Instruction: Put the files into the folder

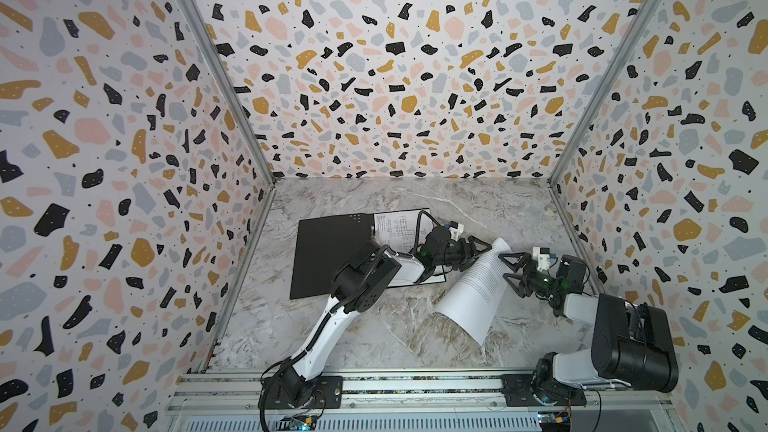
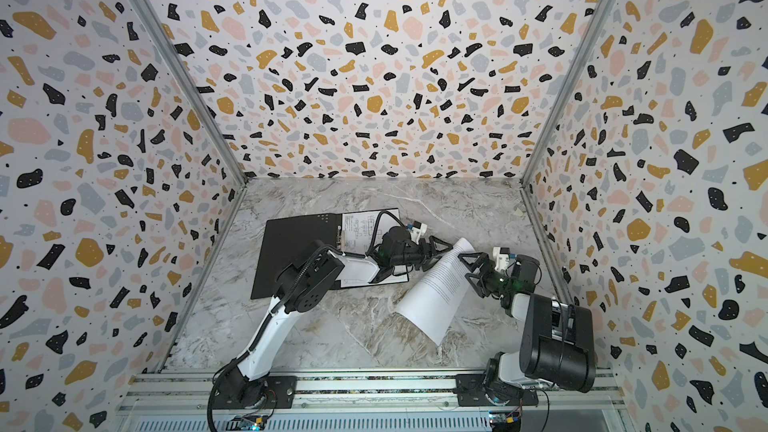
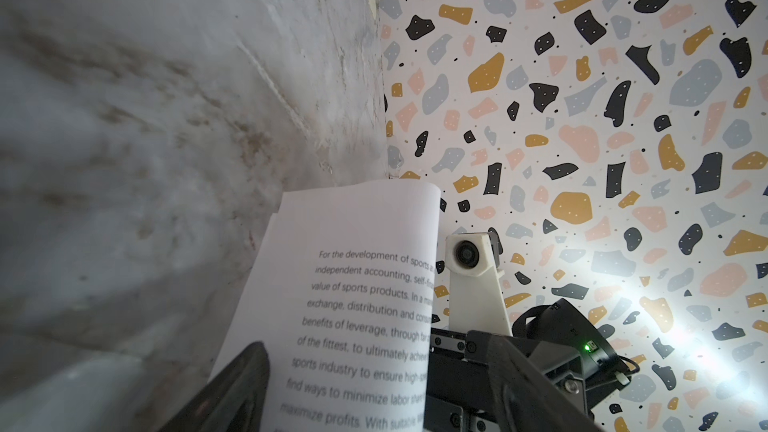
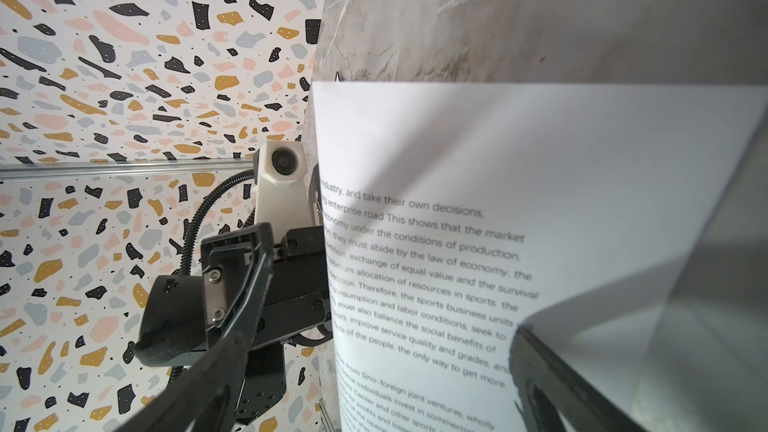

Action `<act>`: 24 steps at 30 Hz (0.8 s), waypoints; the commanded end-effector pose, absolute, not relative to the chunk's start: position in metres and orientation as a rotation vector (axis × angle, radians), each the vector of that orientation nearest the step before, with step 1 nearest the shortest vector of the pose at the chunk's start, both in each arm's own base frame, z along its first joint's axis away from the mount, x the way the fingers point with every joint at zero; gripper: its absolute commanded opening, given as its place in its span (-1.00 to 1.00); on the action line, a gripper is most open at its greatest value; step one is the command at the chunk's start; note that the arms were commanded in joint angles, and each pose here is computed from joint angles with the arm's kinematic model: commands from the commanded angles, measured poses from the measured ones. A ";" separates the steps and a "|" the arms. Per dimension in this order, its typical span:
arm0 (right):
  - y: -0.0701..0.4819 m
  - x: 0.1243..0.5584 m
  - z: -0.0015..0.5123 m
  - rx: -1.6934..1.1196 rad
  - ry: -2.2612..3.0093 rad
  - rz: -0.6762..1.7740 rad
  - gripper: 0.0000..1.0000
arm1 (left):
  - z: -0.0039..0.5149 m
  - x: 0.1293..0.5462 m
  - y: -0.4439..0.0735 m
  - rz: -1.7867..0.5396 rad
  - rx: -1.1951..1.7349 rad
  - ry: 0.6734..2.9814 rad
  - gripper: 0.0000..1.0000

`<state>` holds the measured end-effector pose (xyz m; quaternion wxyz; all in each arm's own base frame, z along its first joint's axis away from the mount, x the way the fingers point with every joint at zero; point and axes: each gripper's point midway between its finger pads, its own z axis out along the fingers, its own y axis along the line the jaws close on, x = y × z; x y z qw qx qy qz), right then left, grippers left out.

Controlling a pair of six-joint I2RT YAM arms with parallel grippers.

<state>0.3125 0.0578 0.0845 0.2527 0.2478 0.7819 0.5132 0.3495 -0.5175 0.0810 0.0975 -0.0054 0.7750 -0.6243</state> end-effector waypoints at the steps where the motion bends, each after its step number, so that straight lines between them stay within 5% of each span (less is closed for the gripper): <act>1: 0.056 0.314 0.085 0.650 2.137 1.371 0.98 | 0.105 0.347 -0.517 -1.878 0.041 2.225 0.67; 24: -0.011 0.298 0.071 0.759 2.418 0.776 0.98 | 0.088 0.346 -0.508 -1.743 0.067 2.308 0.68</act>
